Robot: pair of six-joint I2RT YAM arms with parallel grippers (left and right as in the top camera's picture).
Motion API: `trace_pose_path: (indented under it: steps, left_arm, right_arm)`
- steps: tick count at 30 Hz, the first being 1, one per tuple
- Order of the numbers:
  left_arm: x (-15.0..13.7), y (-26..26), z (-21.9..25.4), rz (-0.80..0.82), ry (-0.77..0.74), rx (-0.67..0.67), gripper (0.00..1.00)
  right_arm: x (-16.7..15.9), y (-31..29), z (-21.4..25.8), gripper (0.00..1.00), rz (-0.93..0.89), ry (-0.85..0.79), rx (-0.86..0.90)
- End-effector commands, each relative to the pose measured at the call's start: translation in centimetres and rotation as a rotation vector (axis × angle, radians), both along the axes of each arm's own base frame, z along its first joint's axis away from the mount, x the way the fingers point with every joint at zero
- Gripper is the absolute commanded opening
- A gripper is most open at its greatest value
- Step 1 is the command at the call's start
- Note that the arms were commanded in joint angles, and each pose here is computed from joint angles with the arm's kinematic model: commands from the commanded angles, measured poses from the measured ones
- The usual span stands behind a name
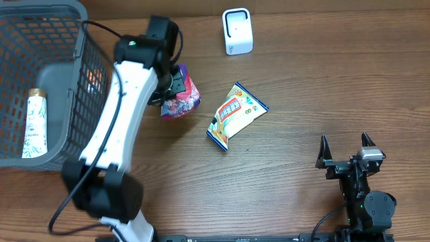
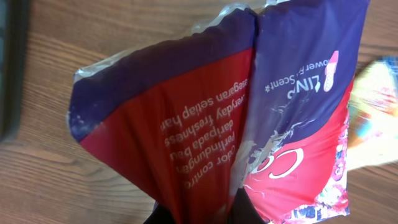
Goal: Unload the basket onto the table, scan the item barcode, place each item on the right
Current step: 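Carry the pad pack out and lower it beside the snack bag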
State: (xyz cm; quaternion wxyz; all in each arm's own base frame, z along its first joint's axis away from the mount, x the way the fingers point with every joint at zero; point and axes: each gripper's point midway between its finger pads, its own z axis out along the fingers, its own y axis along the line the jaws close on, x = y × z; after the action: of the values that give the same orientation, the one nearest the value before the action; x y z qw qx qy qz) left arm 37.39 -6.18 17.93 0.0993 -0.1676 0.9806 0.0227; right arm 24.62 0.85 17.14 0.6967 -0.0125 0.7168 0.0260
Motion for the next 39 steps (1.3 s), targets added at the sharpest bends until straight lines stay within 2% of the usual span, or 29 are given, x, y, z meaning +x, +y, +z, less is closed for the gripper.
trace_pose_path:
  steps: [1,7,11,17,24,28,31,32,34,37,39]
  left_arm:
    - [0.3,-0.4,-3.8,0.040,0.094,0.032,0.05]
    - [-0.4,-2.6,-9.6,0.012,0.275,-0.005,0.04]
    - [-1.2,-4.3,-10.9,-0.055,0.337,-0.051,0.06]
    - [-1.7,-6.3,-10.1,-0.180,0.342,-0.115,0.27]
    - [-1.9,-7.1,-7.1,-0.242,0.348,-0.153,0.42]
    - [-1.3,-7.3,-3.5,-0.297,0.303,-0.159,0.50]
    - [-0.5,-7.3,0.0,-0.342,0.229,-0.163,0.61]
    - [0.4,-7.5,1.9,-0.376,0.154,-0.178,0.74]
    - [1.2,-7.3,4.7,-0.376,0.056,-0.183,0.86]
    - [2.1,-6.2,9.8,-0.361,-0.119,-0.193,1.00]
    - [2.2,-4.6,13.3,-0.332,-0.230,-0.188,1.00]
  right_arm:
    - [0.0,0.1,-0.1,1.00,0.003,-0.006,0.002]
    - [0.0,0.1,-0.1,1.00,0.003,-0.006,0.002]
    - [0.0,0.1,-0.1,1.00,0.003,-0.006,0.002]
    - [0.0,0.1,-0.1,1.00,0.003,-0.006,0.002]
    - [0.0,0.1,-0.1,1.00,0.003,-0.006,0.002]
    - [0.0,0.1,-0.1,1.00,0.003,-0.006,0.002]
    - [0.0,0.1,-0.1,1.00,0.003,-0.006,0.002]
    - [0.0,0.1,-0.1,1.00,0.003,-0.006,0.002]
    - [0.0,0.1,-0.1,1.00,0.003,-0.006,0.002]
    - [0.0,0.1,-0.1,1.00,0.003,-0.006,0.002]
    - [0.0,0.1,-0.1,1.00,0.003,-0.006,0.002]
